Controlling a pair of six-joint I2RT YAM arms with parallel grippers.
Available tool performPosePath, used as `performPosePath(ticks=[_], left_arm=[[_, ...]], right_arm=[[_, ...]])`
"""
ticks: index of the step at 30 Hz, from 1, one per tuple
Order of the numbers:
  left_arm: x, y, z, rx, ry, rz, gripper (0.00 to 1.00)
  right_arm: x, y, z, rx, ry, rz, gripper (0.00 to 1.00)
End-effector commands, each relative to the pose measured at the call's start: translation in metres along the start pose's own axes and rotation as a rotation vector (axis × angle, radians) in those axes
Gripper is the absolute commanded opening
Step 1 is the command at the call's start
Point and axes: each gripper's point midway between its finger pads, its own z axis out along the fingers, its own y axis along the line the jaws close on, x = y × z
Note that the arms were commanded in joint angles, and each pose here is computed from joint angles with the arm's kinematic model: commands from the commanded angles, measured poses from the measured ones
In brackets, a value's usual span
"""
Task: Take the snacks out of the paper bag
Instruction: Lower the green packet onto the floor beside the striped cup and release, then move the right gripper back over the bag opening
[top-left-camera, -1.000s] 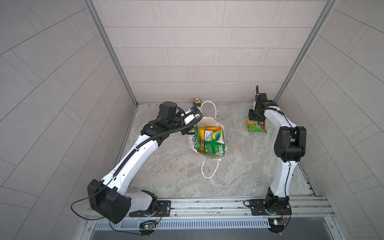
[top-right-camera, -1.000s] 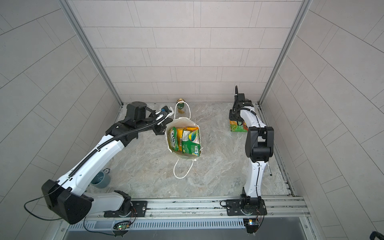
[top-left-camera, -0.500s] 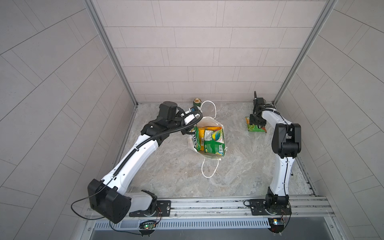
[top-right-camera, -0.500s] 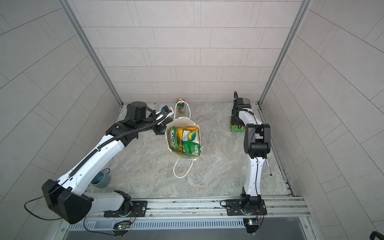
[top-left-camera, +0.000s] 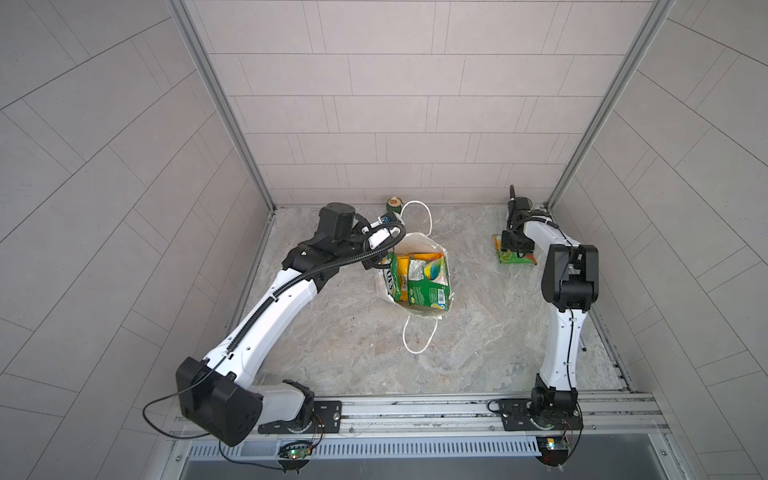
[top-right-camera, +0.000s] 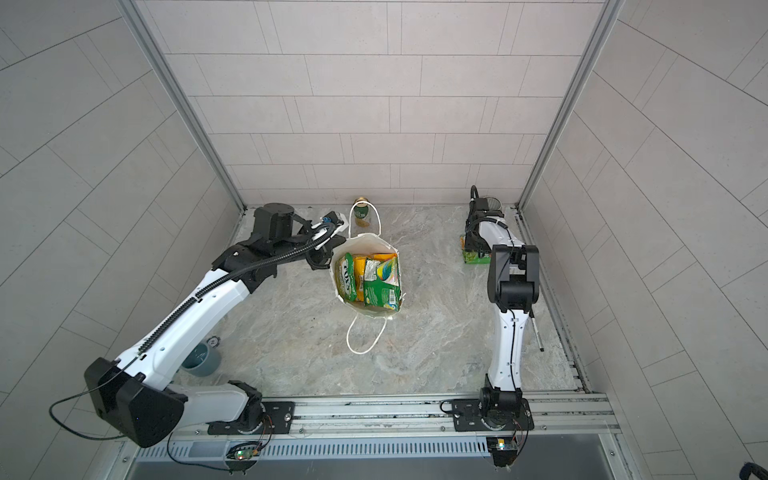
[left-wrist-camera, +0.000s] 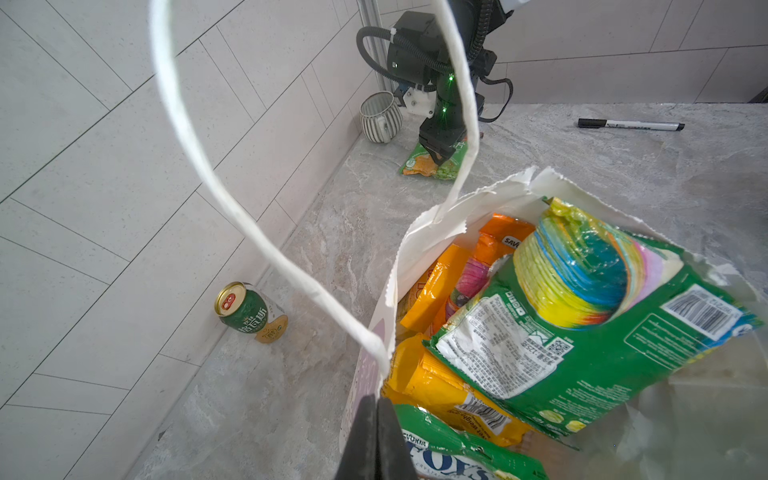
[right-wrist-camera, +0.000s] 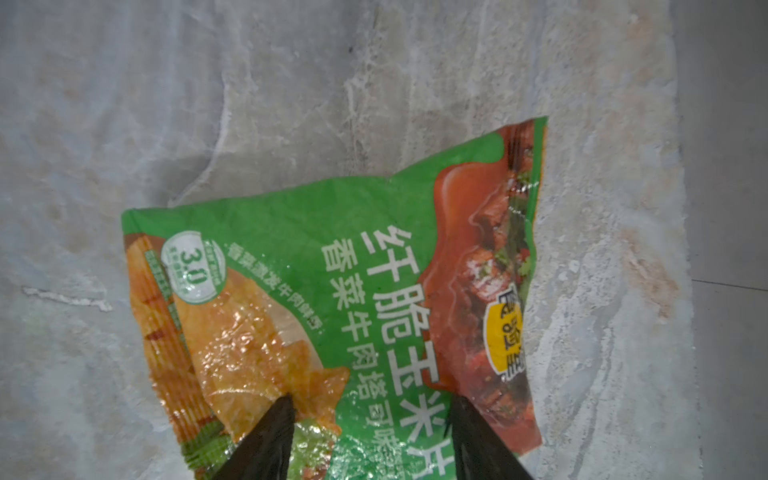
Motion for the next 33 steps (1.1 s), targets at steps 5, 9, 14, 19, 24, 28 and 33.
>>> performPosePath(ticks=[5,9,14,19,24,28,33], left_arm=[[-0.010,0.000,-0.001,0.002,-0.034,0.008,0.00],[-0.010,-0.001,-0.001,0.006,-0.034,0.009,0.00],[-0.009,-0.003,-0.002,0.010,-0.031,0.014,0.00],[-0.007,-0.006,0.000,0.030,-0.029,0.016,0.00],[-0.004,-0.009,0.004,0.046,-0.024,0.022,0.00],[-0.003,-0.012,0.005,0.059,-0.031,0.021,0.00],[-0.003,-0.011,0.007,0.063,-0.029,0.013,0.00]], right_arm=[[-0.002,0.001,0.003,-0.054,0.018,0.001,0.60],[-0.012,0.008,-0.023,-0.085,-0.028,-0.023,0.60],[-0.028,0.015,-0.088,-0.117,-0.113,-0.049,0.60],[-0.026,0.035,-0.169,-0.227,-0.220,-0.077,0.57],[0.002,0.084,-0.243,-0.480,-0.391,-0.082,0.51],[0.044,0.118,-0.301,-0.636,-0.559,-0.098,0.47],[0.104,0.146,-0.362,-0.744,-0.665,-0.193,0.42]])
